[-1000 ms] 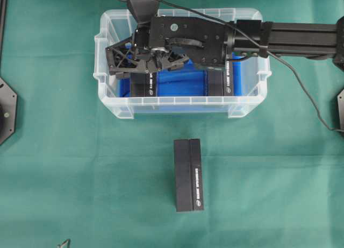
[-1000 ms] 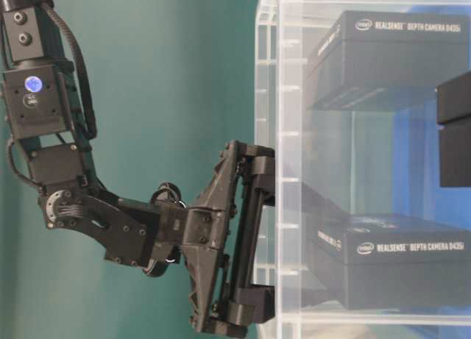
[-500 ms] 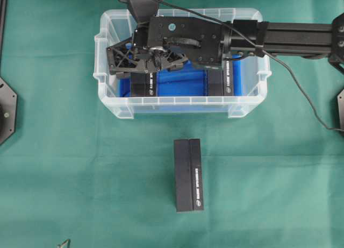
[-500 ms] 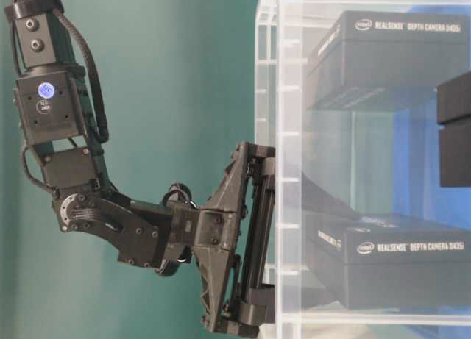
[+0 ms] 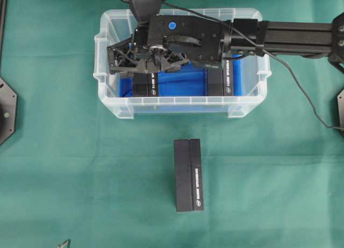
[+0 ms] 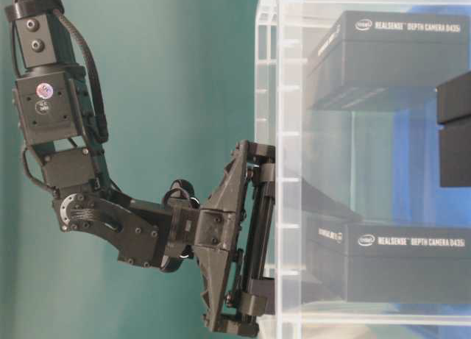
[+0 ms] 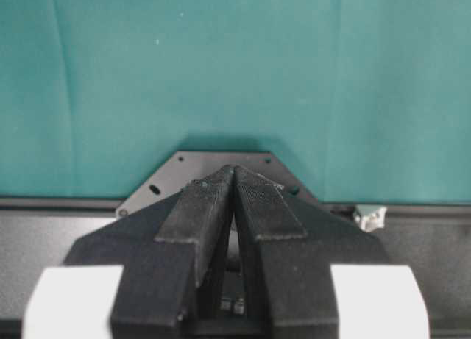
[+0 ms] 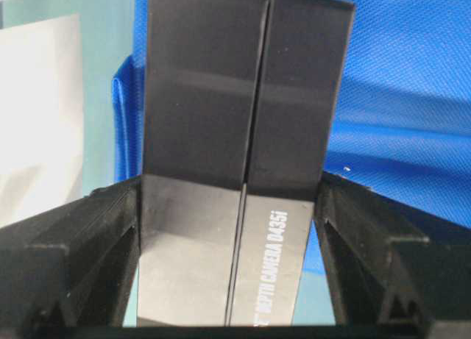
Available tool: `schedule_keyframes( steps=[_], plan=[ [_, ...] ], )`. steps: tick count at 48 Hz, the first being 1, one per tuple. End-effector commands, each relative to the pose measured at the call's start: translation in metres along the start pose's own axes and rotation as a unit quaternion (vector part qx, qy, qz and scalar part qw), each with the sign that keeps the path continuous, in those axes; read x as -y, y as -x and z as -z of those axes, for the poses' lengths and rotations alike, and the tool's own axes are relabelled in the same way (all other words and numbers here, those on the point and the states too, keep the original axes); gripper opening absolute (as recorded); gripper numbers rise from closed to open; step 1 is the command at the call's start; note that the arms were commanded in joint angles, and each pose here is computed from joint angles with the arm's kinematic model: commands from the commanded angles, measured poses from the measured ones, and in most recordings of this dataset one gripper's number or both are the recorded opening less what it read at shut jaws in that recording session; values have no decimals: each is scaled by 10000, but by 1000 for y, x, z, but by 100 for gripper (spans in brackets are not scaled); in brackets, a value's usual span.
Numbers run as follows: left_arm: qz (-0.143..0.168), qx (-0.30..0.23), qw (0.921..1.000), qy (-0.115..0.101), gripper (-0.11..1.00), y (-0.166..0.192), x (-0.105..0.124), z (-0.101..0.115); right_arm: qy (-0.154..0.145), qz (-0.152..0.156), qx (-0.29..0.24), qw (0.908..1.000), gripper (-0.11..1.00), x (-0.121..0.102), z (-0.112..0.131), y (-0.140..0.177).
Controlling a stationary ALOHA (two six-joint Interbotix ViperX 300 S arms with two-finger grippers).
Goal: Take the box out of the case with the right arm.
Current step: 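Lower the right gripper around the left box and close it, then lift the left black box up out of the case with the right gripper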
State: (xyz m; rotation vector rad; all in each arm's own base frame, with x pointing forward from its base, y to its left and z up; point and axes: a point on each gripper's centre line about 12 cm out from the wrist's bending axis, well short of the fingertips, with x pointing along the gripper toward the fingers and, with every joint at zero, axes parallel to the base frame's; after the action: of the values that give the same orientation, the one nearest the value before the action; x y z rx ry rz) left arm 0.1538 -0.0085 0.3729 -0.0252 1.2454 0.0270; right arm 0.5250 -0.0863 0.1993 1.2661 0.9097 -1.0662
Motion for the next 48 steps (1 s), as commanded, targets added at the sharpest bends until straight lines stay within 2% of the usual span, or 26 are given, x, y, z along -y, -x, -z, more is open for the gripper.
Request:
schedule_keyframes(
  steps=[1, 17, 26, 48],
  plan=[
    [13, 99, 9999, -5, 0, 5, 0, -4, -11, -187, -11, 9998, 72, -5, 1, 16],
    [13, 99, 9999, -5, 0, 5, 0, -4, -23, -156, -8, 9999, 71, -10, 0, 32],
    [7, 107, 9999, -4, 0, 5, 0, -3, -40, 29, -13, 10000, 69, -13, -1, 63],
    [24, 168, 9999, -10, 0, 8, 0, -1, -94, -102, 64, 9999, 68, -26, -5, 148]
  ],
)
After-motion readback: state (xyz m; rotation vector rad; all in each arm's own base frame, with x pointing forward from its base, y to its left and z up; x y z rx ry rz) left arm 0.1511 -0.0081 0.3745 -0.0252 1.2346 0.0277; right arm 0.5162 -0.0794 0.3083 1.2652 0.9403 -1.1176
